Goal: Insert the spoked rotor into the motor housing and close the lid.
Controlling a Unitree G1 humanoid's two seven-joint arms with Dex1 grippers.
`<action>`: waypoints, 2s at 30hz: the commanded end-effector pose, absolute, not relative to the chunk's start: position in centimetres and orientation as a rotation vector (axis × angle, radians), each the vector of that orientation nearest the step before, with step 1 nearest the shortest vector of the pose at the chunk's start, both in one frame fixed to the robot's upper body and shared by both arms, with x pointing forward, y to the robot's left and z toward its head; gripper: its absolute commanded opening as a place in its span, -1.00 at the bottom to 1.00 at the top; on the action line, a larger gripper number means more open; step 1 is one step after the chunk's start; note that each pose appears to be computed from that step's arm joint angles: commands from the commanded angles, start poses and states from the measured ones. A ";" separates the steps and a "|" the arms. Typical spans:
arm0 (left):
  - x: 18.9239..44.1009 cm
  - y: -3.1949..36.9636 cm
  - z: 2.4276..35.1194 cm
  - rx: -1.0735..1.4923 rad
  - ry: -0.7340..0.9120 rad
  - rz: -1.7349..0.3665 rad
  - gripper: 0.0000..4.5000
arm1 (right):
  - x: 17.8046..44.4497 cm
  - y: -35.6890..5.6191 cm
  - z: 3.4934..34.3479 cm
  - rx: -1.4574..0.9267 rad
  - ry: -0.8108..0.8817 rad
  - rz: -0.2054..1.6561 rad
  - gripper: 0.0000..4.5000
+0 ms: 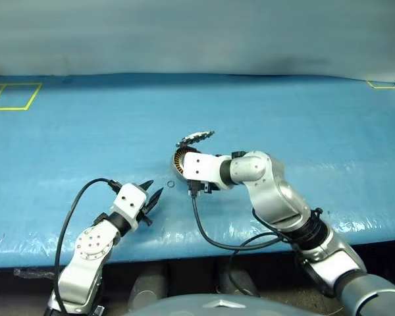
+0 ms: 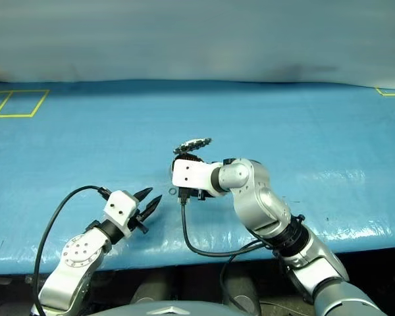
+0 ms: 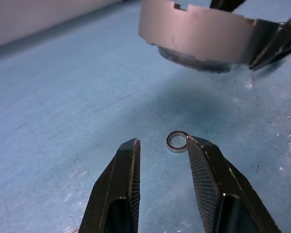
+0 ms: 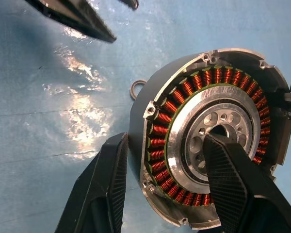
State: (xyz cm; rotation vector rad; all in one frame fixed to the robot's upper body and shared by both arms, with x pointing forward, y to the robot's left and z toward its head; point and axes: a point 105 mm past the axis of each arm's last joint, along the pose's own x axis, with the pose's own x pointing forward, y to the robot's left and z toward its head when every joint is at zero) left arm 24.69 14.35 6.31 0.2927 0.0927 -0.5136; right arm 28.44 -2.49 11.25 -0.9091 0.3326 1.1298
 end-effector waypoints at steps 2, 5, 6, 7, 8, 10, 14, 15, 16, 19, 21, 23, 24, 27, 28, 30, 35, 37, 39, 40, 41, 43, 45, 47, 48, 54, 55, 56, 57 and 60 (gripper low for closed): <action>24.5 15.1 7.1 0.304 0.034 -0.498 -0.29 | 27.8 -2.3 13.2 -0.902 0.256 1.078 -0.11; 24.5 15.3 7.1 0.302 0.036 -0.496 -0.29 | 27.6 -2.7 12.8 -0.903 0.285 1.070 -0.11; 24.5 15.3 7.1 0.302 0.036 -0.497 -0.29 | 27.4 -2.8 12.6 -0.902 0.292 1.071 -0.11; 24.4 15.3 7.0 0.300 0.037 -0.498 -0.29 | 27.2 -2.8 12.4 -0.894 0.302 1.075 -0.11; 24.4 15.3 7.0 0.299 0.038 -0.498 -0.29 | 26.9 -2.8 12.2 -0.889 0.313 1.081 -0.11; 24.3 15.3 7.0 0.295 0.041 -0.500 -0.29 | 26.4 -2.9 11.6 -0.888 0.334 1.089 -0.11; 24.2 15.3 6.9 0.282 0.046 -0.507 -0.29 | 25.6 -3.2 10.9 -0.870 0.371 1.099 -0.11; 24.2 15.3 6.8 0.280 0.047 -0.509 -0.29 | 25.3 -3.1 10.7 -0.867 0.379 1.110 -0.11; 24.2 15.3 6.8 0.278 0.047 -0.510 -0.29 | 25.0 -3.1 10.5 -0.866 0.385 1.120 -0.11; 24.2 15.2 6.7 0.276 0.049 -0.513 -0.29 | 24.7 -3.0 10.3 -0.869 0.393 1.134 -0.11; 24.2 15.2 6.7 0.273 0.049 -0.516 -0.29 | 24.6 -2.9 10.2 -0.871 0.397 1.135 -0.11; 24.2 15.2 6.7 0.273 0.049 -0.516 -0.29 | 24.4 -2.9 9.9 -0.868 0.409 1.149 -0.11; 24.2 15.2 6.6 0.273 0.050 -0.515 -0.29 | 24.2 -2.9 9.7 -0.873 0.416 1.160 -0.11; 24.2 15.1 6.5 0.272 0.053 -0.516 -0.29 | 24.0 -3.1 9.2 -0.881 0.431 1.170 -0.11; 24.2 15.1 6.5 0.272 0.053 -0.517 -0.29 | 23.9 -3.1 9.1 -0.888 0.433 1.173 -0.11; 24.2 15.1 6.5 0.272 0.053 -0.517 -0.29 | 24.0 -3.1 9.0 -0.888 0.433 1.174 -0.11; 24.3 14.8 6.5 0.267 0.049 -0.525 -0.29 | 24.3 -3.0 9.0 -0.884 0.419 1.152 0.64; 24.3 14.8 6.4 0.268 0.049 -0.526 -0.29 | 24.4 -2.9 9.4 -0.875 0.404 1.147 0.95; 24.4 14.7 6.4 0.268 0.049 -0.529 -0.29 | 24.5 -2.8 10.0 -0.864 0.384 1.143 0.99; 24.4 14.7 6.4 0.268 0.049 -0.530 -0.29 | 24.5 -2.8 10.3 -0.861 0.376 1.142 0.99; 24.4 14.7 6.5 0.267 0.049 -0.531 -0.29 | 24.5 -2.8 10.7 -0.856 0.364 1.146 0.99; 24.5 14.6 6.5 0.267 0.048 -0.533 -0.29 | 24.2 -2.9 12.2 -0.816 0.331 1.154 0.99; 24.5 14.6 6.5 0.267 0.049 -0.536 -0.29 | 23.8 -3.0 13.6 -0.767 0.294 1.169 0.99; 24.5 14.6 6.5 0.267 0.049 -0.540 -0.29 | 23.3 -3.2 15.0 -0.690 0.262 1.185 0.99; 24.5 14.6 6.6 0.268 0.049 -0.541 -0.29 | 23.0 -3.5 15.5 -0.647 0.258 1.193 0.99; 24.6 14.9 6.4 0.287 0.078 -0.559 -0.29 | 21.7 -6.9 14.9 -0.401 0.305 1.141 0.99; 24.6 15.0 6.3 0.288 0.089 -0.560 -0.29 | 21.9 -7.5 14.4 -0.375 0.311 1.100 0.99; 24.7 15.1 6.3 0.287 0.095 -0.566 -0.29 | 22.0 -8.0 14.0 -0.334 0.303 1.054 0.99; 24.9 15.3 6.3 0.281 0.098 -0.562 -0.29 | 22.2 -8.6 13.4 -0.284 0.289 0.996 0.99; 25.8 16.0 6.3 0.278 0.109 -0.582 -0.29 | 22.4 -9.7 12.2 -0.201 0.211 0.837 0.99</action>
